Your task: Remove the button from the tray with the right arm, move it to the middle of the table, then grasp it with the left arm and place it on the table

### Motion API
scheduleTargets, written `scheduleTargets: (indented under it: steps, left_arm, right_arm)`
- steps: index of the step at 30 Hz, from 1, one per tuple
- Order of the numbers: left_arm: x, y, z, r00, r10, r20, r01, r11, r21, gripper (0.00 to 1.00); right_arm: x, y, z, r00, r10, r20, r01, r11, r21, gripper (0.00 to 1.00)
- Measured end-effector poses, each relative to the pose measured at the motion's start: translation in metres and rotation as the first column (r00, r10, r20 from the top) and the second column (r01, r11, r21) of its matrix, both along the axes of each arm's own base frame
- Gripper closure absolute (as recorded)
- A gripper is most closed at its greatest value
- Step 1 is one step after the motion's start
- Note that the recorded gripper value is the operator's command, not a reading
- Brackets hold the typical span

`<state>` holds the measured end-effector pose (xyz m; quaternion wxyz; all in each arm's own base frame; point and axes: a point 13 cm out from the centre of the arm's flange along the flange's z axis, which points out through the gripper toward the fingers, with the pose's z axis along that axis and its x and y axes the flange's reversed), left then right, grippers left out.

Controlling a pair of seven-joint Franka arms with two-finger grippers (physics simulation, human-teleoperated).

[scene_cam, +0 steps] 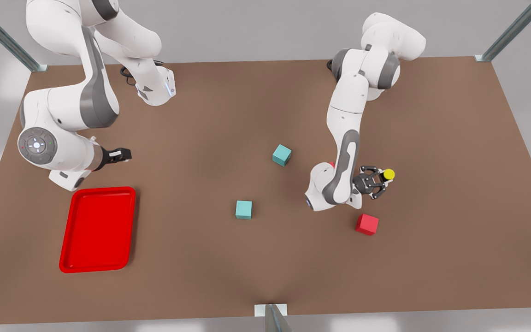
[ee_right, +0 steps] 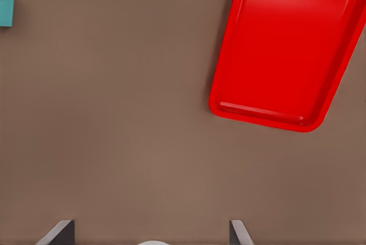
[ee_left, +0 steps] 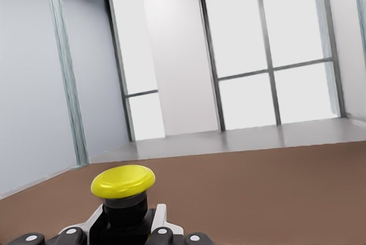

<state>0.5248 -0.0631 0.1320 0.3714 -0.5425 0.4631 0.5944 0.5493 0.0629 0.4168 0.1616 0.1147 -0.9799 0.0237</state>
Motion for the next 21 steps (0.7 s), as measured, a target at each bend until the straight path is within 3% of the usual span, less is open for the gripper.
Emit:
scheduleTargets:
  steps: [21]
  left_arm:
    - [-0.003, 0.008, -0.060, 0.984, -0.032, 0.178, 0.028, 0.999, 0.027, 0.50]
  right_arm:
    - [-0.002, 0.002, -0.003, 1.000, 0.002, -0.008, -0.002, 1.000, 0.000, 0.00]
